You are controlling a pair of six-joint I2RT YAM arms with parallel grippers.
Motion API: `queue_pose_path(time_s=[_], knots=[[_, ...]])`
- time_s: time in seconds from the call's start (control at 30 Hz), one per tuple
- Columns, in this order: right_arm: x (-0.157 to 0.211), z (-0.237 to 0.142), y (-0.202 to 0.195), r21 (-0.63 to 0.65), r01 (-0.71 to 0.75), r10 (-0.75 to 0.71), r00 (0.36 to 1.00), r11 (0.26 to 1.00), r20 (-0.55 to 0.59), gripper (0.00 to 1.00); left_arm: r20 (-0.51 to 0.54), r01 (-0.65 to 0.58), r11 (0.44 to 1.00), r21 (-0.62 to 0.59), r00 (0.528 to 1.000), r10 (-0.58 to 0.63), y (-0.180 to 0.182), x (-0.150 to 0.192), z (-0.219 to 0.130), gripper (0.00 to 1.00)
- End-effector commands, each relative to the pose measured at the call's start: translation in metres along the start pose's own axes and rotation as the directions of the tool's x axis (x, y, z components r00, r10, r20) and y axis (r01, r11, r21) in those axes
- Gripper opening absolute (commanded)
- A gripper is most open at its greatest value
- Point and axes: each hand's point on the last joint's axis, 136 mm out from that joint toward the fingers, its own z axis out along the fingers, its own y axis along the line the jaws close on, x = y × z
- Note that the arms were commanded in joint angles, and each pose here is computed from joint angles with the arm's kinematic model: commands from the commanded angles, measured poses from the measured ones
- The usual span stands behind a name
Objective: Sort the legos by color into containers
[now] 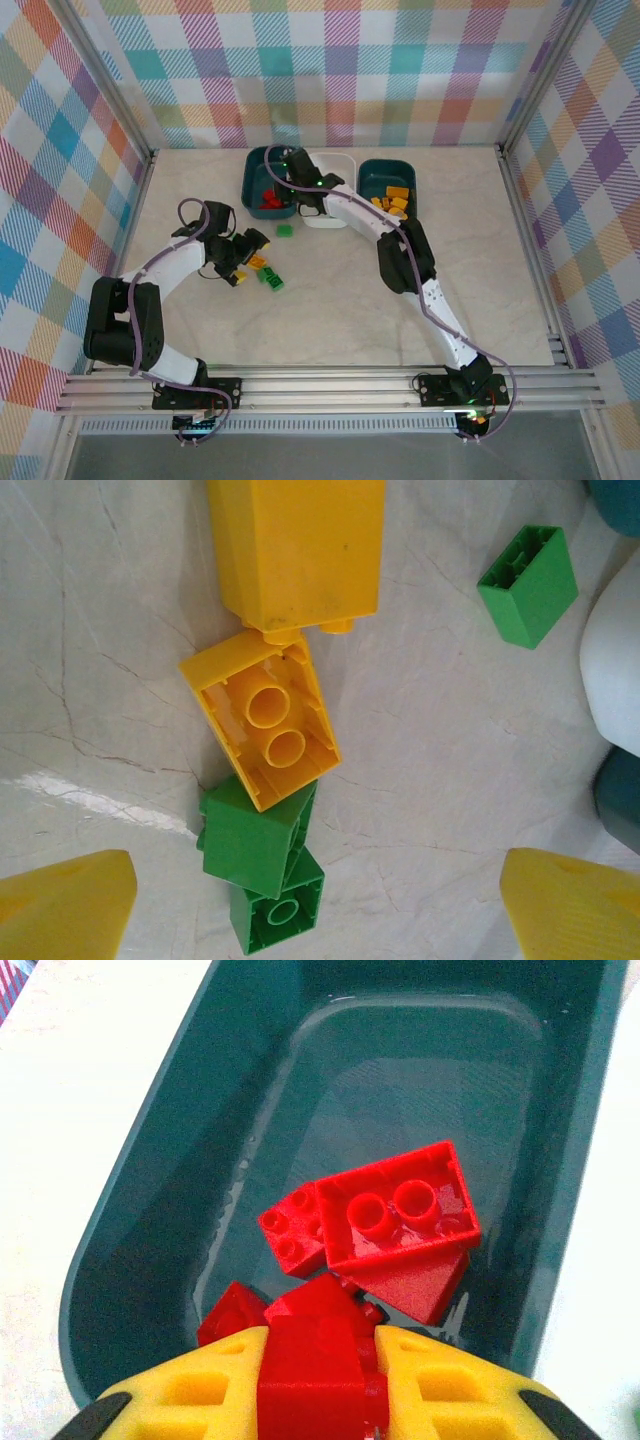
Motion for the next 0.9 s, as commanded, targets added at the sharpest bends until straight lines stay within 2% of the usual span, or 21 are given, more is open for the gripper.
queue_pose_path(time_s=[0.0, 0.07, 0.13, 0.2, 0.33, 0.5, 0.57, 0.67, 0.77, 0.87], knots=[[-0.012, -0.006, 0.012, -0.017, 0.032, -0.031, 0.999, 0.999, 0.022, 0.26, 0.015, 0.001, 0.999, 0.05, 1.0, -0.001, -0.012, -0.004, -0.006, 0.94], [-0.012, -0.004, 0.011, -0.012, 0.037, -0.036, 0.999, 0.999, 0.015, 0.36, 0.019, -0.011, 0.999, 0.041, 1.0, 0.01, -0.011, -0.004, -0.007, 0.94], [-0.01, -0.004, 0.01, -0.003, 0.04, -0.04, 0.999, 0.999, 0.003, 0.55, 0.025, -0.018, 1.0, 0.02, 1.0, 0.017, -0.007, -0.005, -0.007, 0.94], [-0.013, -0.01, 0.011, 0.0, 0.043, -0.043, 0.999, 0.999, 0.001, 0.61, 0.035, -0.022, 1.0, 0.007, 0.999, 0.021, -0.006, -0.007, -0.007, 0.95], [-0.03, -0.035, 0.015, -0.001, 0.041, -0.041, 0.998, 0.999, 0.043, 0.63, 0.052, 0.007, 1.0, -0.03, 0.999, -0.006, -0.001, -0.013, -0.003, 0.96], [-0.034, -0.086, 0.013, -0.013, 0.017, -0.015, 0.994, 1.0, 0.109, 0.64, 0.04, 0.134, 0.987, -0.088, 0.991, -0.131, 0.006, -0.018, 0.014, 0.95], [-0.017, -0.104, 0.001, 0.001, 0.012, -0.012, 0.993, 1.0, 0.115, 0.69, 0.037, 0.173, 0.979, -0.107, 0.985, -0.17, 0.008, -0.02, 0.022, 0.95], [0.015, -0.132, -0.038, 0.071, -0.036, 0.028, 0.993, 0.997, 0.115, 0.75, 0.055, 0.214, 0.963, -0.164, 0.977, -0.208, 0.017, -0.026, 0.03, 0.94], [0.05, -0.161, -0.077, 0.113, -0.126, 0.115, 0.989, 0.986, 0.095, 0.75, 0.081, 0.227, 0.959, -0.172, 0.973, -0.216, 0.018, -0.033, 0.035, 0.93], [0.08, -0.188, -0.099, 0.139, -0.161, 0.151, 0.985, 0.977, 0.078, 0.75, 0.087, 0.242, 0.954, -0.175, 0.969, -0.23, 0.016, -0.038, 0.044, 0.89]])
